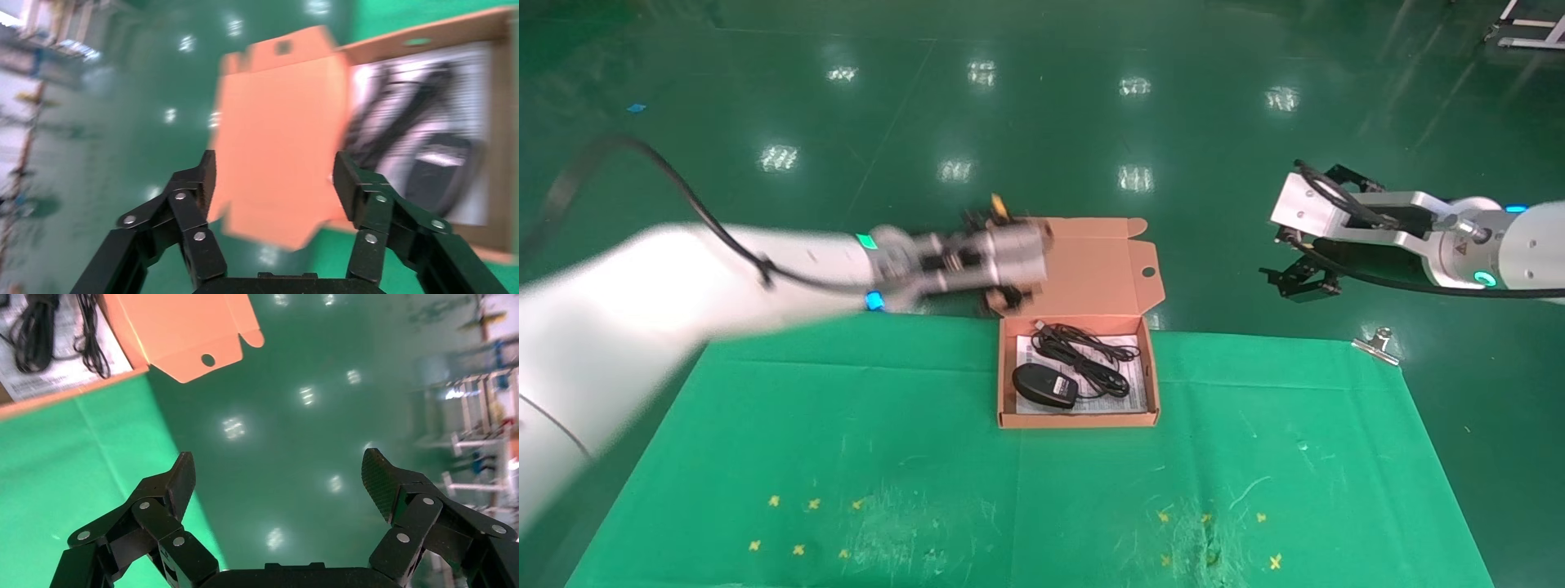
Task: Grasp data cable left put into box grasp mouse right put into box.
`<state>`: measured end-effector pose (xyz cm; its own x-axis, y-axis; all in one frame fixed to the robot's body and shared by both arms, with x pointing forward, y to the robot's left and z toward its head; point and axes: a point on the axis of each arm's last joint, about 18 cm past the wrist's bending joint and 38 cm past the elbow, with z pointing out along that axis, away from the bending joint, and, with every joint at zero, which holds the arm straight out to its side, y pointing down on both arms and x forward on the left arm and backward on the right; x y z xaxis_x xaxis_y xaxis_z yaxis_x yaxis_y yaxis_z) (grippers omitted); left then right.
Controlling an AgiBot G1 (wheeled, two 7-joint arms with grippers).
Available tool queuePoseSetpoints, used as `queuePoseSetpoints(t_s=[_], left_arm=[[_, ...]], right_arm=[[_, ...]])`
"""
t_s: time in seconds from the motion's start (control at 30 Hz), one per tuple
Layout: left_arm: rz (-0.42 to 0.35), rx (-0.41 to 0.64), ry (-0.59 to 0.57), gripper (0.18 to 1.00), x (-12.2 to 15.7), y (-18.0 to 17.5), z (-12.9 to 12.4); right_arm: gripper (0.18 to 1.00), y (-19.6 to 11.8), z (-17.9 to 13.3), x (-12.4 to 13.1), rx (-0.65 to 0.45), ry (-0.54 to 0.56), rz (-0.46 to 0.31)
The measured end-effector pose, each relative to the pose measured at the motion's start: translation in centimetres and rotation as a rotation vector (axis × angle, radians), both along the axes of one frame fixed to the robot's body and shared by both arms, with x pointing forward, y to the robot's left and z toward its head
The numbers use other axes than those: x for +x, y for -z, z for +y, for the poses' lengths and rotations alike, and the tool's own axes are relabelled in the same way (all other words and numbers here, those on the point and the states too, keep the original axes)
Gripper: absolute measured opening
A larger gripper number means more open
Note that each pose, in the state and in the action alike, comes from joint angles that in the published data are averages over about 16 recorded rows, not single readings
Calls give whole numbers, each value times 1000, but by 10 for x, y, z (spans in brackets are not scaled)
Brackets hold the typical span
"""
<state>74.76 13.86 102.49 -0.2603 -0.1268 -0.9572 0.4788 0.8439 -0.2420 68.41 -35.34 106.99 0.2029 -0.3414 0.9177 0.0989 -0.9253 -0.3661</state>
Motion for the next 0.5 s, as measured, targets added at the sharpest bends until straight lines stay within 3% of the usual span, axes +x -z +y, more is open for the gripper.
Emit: queuePoseSetpoints(t_s=[0.23,0.5], left_arm=[[5,-96,-4,783,-7,-24,16],[118,-227,55,909,-22,-8,33]], right_arm=[[1001,0,4,-5,-10,-24,4],[1001,24,12,-14,76,-98,91]])
